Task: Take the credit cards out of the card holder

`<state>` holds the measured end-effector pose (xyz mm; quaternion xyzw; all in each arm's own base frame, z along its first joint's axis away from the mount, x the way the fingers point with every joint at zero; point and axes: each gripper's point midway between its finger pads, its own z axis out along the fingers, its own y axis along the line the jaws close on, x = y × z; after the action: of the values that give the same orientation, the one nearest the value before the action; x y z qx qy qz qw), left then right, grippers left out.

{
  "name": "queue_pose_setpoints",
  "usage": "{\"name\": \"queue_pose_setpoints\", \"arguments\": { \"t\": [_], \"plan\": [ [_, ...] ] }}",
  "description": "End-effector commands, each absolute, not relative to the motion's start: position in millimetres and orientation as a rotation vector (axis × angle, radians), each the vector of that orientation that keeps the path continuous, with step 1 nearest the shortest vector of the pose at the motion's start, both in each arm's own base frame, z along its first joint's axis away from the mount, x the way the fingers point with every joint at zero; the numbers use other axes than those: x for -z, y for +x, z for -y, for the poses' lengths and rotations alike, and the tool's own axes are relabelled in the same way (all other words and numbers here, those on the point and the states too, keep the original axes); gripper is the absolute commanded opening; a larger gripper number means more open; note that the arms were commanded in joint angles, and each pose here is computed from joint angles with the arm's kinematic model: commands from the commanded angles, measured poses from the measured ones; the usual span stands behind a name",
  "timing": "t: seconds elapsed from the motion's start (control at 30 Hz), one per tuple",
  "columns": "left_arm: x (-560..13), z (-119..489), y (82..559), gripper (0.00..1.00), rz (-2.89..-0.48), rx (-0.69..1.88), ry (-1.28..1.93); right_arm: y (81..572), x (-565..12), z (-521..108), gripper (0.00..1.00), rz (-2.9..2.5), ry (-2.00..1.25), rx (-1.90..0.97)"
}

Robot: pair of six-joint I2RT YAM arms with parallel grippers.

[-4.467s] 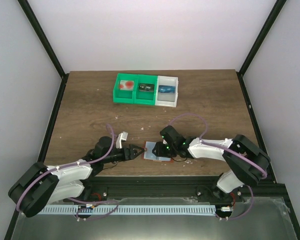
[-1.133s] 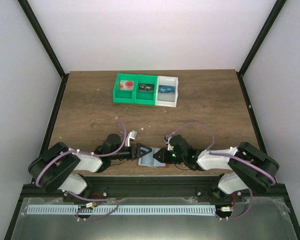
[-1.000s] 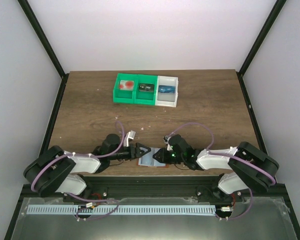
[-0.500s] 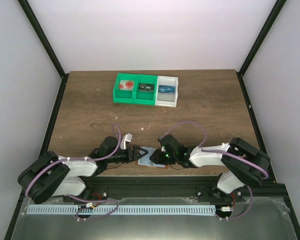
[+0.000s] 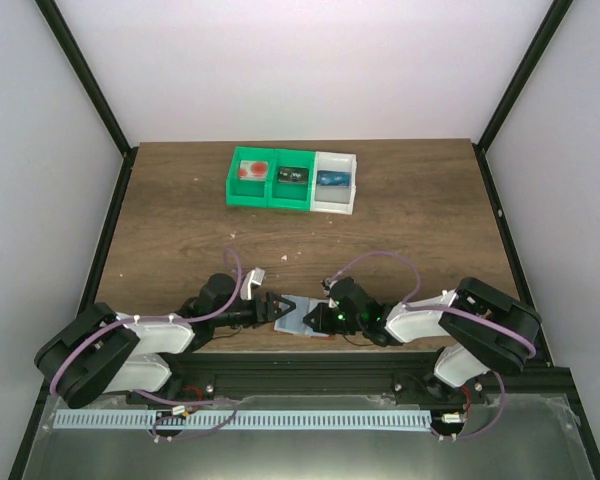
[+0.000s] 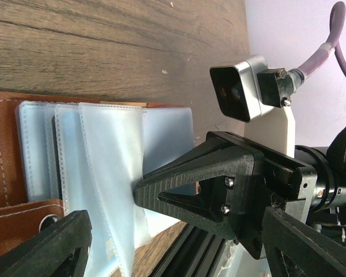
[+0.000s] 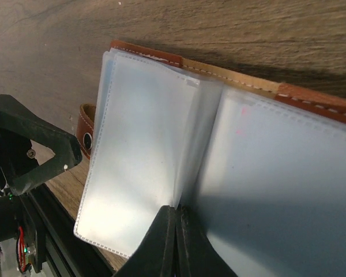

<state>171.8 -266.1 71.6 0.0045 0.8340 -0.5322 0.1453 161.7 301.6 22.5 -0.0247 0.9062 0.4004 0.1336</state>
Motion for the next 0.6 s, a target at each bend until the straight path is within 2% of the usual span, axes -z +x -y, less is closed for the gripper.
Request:
{"name": "queue_pose_setpoints", "arguments": {
  "t": [0.0, 0.57],
  "plan": [
    [-75.8, 269.1, 170.1, 0.82, -2.383, 1.557, 0.056, 155.6, -18.9, -303.6, 0.00, -2.641, -0.077, -1.183],
    [-73.0, 270.3, 171.9, 0.82, -2.407, 1.548, 0.041, 155.2, -19.3, -303.1, 0.00, -2.634, -0.075, -1.191]
  ]
}}
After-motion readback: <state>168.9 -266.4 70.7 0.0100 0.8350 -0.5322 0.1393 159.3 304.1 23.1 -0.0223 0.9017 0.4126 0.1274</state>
